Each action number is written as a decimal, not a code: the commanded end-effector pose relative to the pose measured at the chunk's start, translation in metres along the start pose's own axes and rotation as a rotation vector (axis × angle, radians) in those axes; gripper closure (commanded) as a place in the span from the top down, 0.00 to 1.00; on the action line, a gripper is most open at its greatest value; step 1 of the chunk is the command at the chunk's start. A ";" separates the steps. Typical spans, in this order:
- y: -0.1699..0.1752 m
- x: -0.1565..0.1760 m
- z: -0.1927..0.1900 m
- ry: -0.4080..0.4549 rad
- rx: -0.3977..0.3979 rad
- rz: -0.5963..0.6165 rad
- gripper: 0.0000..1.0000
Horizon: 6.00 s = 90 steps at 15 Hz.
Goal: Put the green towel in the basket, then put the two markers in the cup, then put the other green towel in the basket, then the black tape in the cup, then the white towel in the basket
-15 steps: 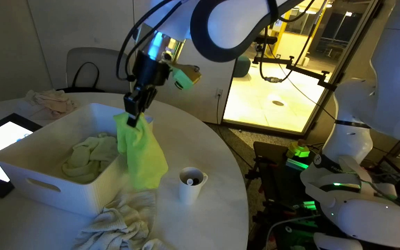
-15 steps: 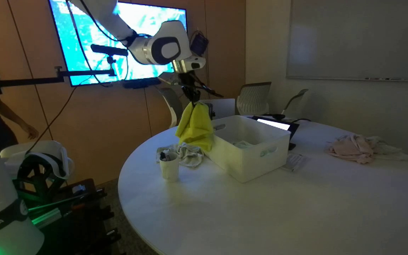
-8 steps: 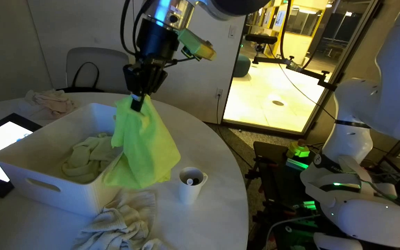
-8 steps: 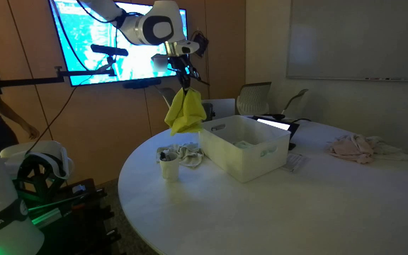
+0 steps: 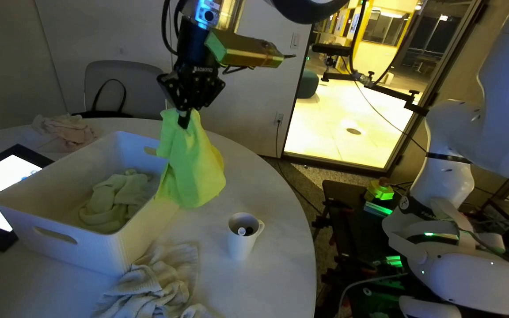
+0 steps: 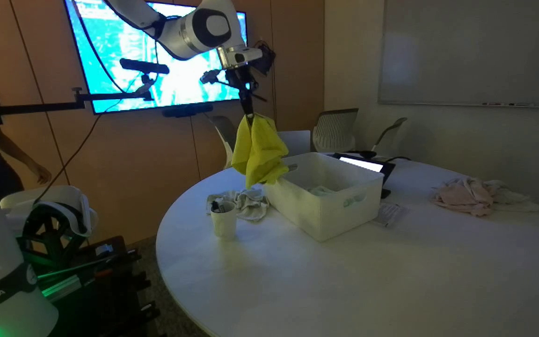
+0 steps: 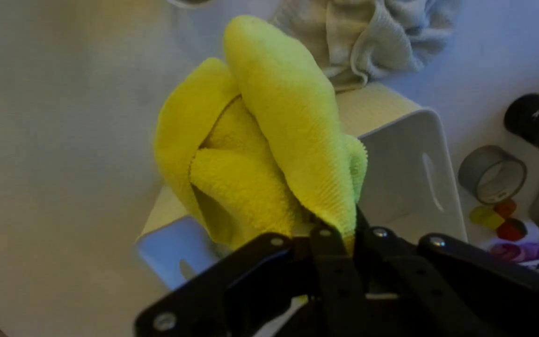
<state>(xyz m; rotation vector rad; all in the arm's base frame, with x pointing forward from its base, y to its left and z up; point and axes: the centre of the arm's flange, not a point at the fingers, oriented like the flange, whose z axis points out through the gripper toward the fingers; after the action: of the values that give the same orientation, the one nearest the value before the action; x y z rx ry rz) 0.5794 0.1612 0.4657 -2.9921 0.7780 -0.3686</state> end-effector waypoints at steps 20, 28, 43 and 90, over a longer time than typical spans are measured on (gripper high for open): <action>-0.088 0.058 0.016 0.029 0.183 -0.184 0.10; -0.102 0.114 0.029 0.121 0.269 -0.009 0.10; -0.012 0.145 0.062 0.037 0.047 0.099 1.00; 0.134 0.045 0.269 -0.422 -0.051 0.028 1.00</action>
<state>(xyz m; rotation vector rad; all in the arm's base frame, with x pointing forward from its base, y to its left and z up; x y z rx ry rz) 0.6120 0.0068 0.2043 -2.9647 0.7390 0.2912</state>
